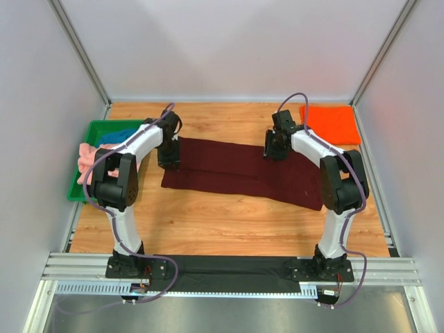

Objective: Fold and stack the t-shirts
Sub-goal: Fold the tshirt

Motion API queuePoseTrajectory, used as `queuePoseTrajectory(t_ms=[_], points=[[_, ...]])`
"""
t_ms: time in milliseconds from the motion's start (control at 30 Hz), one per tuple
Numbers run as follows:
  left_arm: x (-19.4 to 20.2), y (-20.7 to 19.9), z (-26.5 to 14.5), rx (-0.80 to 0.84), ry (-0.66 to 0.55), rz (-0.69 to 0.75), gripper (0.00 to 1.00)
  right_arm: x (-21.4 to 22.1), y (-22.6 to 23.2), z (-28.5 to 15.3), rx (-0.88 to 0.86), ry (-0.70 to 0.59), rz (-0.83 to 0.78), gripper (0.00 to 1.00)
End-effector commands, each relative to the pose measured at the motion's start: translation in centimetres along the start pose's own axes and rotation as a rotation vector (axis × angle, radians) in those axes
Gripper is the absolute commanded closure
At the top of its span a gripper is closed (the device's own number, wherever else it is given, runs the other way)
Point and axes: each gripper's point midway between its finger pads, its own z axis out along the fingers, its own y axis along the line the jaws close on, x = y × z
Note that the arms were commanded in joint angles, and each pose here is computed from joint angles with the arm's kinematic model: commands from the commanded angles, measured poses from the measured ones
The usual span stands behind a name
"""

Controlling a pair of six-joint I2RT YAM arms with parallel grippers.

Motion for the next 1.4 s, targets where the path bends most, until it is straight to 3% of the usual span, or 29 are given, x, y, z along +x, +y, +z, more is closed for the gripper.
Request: queuePoseTrajectory(t_ms=[0, 267, 533, 800, 933, 1367], points=[[-0.9, -0.1, -0.1, 0.017, -0.001, 0.003, 0.56, -1.1, 0.9, 0.1, -0.042, -0.015, -0.108, 0.58], [-0.5, 0.5, 1.7, -0.035, 0.053, 0.002, 0.55, -0.1, 0.9, 1.1, -0.069, 0.044, -0.193, 0.6], [-0.7, 0.3, 2.7, -0.039, 0.068, -0.013, 0.55, -0.4, 1.5, 0.8, -0.03, 0.02, -0.204, 0.59], [-1.1, 0.3, 2.5, -0.044, 0.058, -0.021, 0.67, 0.1, 1.8, 0.2, 0.094, -0.015, -0.08, 0.6], [-0.9, 0.5, 2.6, -0.054, 0.059, -0.02, 0.68, 0.6, 1.1, 0.8, 0.166, 0.003, -0.074, 0.63], [-1.1, 0.3, 1.8, -0.039, 0.019, -0.05, 0.55, 0.7, 1.9, 2.5, 0.137, -0.007, -0.052, 0.66]])
